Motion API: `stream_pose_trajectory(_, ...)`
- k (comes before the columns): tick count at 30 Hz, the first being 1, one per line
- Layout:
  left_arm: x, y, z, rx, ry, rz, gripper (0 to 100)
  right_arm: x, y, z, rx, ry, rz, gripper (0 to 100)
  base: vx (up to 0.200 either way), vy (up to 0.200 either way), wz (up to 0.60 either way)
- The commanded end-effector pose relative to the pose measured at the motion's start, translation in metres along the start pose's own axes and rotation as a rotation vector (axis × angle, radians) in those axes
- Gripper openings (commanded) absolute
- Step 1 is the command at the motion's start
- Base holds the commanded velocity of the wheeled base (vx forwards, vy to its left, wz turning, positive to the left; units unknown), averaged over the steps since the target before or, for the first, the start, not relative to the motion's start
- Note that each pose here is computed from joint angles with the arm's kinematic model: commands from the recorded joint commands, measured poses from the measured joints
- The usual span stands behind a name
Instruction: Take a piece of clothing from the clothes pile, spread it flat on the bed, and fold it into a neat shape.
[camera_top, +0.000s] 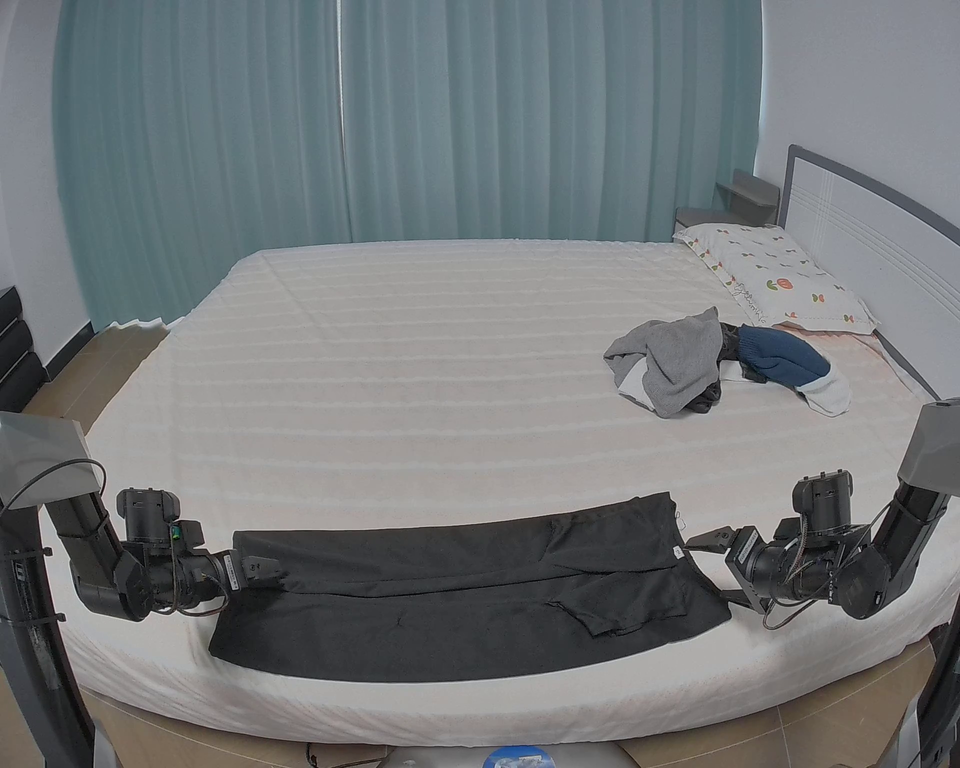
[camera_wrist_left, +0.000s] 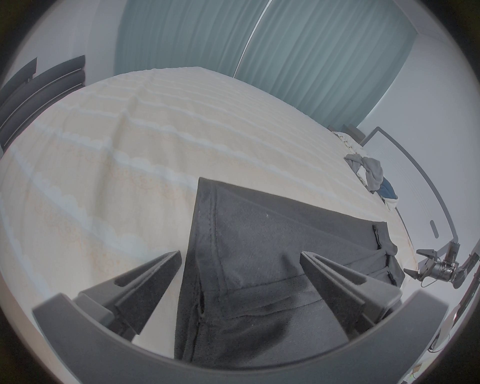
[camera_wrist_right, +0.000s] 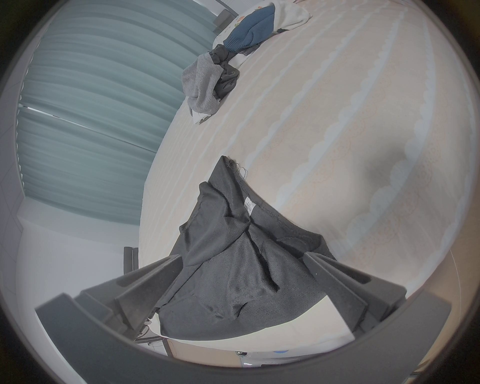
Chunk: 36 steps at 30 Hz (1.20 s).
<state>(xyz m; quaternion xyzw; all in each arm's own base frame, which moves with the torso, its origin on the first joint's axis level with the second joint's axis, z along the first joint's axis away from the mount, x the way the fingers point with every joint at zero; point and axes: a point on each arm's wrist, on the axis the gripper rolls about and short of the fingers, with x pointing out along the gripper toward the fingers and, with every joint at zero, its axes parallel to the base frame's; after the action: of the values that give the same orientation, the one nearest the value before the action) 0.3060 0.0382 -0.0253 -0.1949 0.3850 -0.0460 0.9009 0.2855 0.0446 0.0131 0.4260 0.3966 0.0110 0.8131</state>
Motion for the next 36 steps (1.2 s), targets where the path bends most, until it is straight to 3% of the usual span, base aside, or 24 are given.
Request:
stream_pose_trajectory(1, 0.003, 0.001, -0.006, 0.009, 0.022, 0.000, 100, 0.000, 0.000, -0.001, -0.001, 0.003, 0.001, 100, 0.000, 0.000, 0.00)
stream_pose_trajectory(3, 0.002, 0.000, -0.005, 0.012, 0.008, -0.006, 100, 0.000, 0.000, -0.001, 0.000, 0.004, 0.000, 100, 0.000, 0.000, 0.00)
stream_pose_trajectory(4, 0.002, 0.000, -0.005, 0.015, 0.000, -0.008, 0, 0.001, 0.000, -0.001, -0.001, 0.006, -0.001, 100, 0.000, 0.000, 0.00)
stream_pose_trajectory(36, -0.005, -0.006, 0.006, -0.067, -0.050, -0.018, 0, 0.000, 0.000, 0.001, 0.002, -0.004, 0.002, 100, -0.019, 0.000, 0.00)
